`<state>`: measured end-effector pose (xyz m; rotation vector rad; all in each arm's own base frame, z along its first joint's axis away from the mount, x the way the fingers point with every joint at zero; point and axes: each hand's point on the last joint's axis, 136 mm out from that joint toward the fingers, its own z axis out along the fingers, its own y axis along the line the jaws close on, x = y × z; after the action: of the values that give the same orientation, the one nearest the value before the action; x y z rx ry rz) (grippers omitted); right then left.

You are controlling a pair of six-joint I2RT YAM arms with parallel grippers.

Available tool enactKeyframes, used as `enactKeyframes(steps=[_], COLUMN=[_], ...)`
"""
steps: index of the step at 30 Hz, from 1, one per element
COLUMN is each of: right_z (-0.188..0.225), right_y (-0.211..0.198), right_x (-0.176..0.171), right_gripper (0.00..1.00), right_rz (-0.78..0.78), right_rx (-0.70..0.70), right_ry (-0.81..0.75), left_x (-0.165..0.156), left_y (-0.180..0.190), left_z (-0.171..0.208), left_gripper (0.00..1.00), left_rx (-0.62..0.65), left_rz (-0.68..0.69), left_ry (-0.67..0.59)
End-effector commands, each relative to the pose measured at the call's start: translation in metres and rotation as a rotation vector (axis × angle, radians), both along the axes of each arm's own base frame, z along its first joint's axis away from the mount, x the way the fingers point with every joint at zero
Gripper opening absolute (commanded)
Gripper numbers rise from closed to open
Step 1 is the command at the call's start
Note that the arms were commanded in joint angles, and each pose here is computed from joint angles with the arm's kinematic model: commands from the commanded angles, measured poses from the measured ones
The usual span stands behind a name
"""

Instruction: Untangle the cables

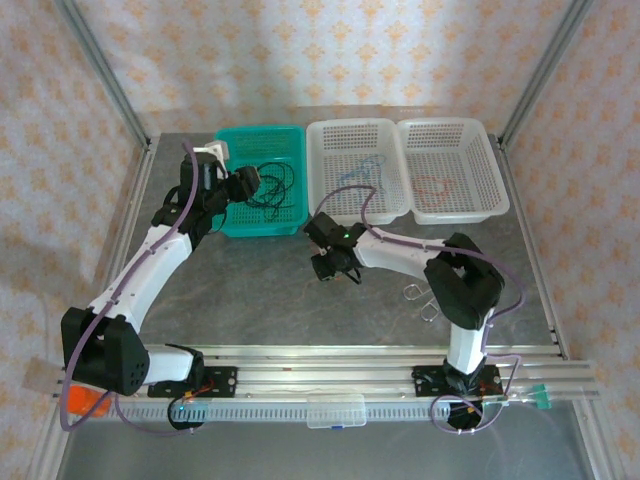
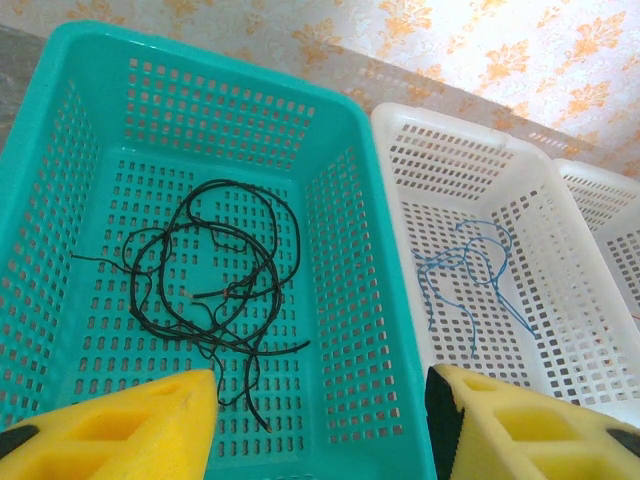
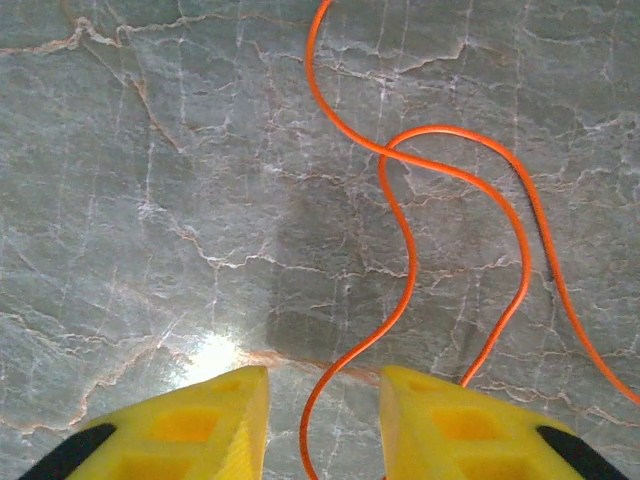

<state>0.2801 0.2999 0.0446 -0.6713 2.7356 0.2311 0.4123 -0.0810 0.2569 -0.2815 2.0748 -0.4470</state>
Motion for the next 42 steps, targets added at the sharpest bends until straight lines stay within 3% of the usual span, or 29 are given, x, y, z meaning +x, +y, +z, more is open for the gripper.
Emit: enactKeyframes(steps=[1,11,17,21,30,42], right_z=[-0.005,-0.01,-0.004,0.037,0.144,0.24], right_y=[-0.007,-0.008,-0.009,-0.001,0.003,-0.023], right_x=[0.002,0.001,0.003,0.009,0.014,0.033], right_gripper=[0.33,0.25,0.08,0.0,0.0,0.0], right_rz=[0.018,0.03,0.019,0.009,0.002,-0.043], right_rx=[-0.076,-0.096,-0.087,0.023,0.286,0.586], right_ry=[-0.007,0.0,-0.021,-0.115,-0.33,-0.407], left_x=[0.002,0.004,0.007,0.009,0.01,-0.014], left_y=[0.006,0.003,-0.001,-0.011,-0.045,-0.109], left_z=[0.008,0.013,0.016,0.024,0.025,0.032], left_gripper=[0.59,0.59,0.59,0.61,0.64,0.67], left_rx=[0.004,-0.007,-0.018,-0.045,-0.074,-0.081], left_rz=[0.018,0.003,-0.016,-0.06,-0.182,-0.431], left_ry=[-0.022,-0.029,-0.042,-0.073,-0.099,-0.186])
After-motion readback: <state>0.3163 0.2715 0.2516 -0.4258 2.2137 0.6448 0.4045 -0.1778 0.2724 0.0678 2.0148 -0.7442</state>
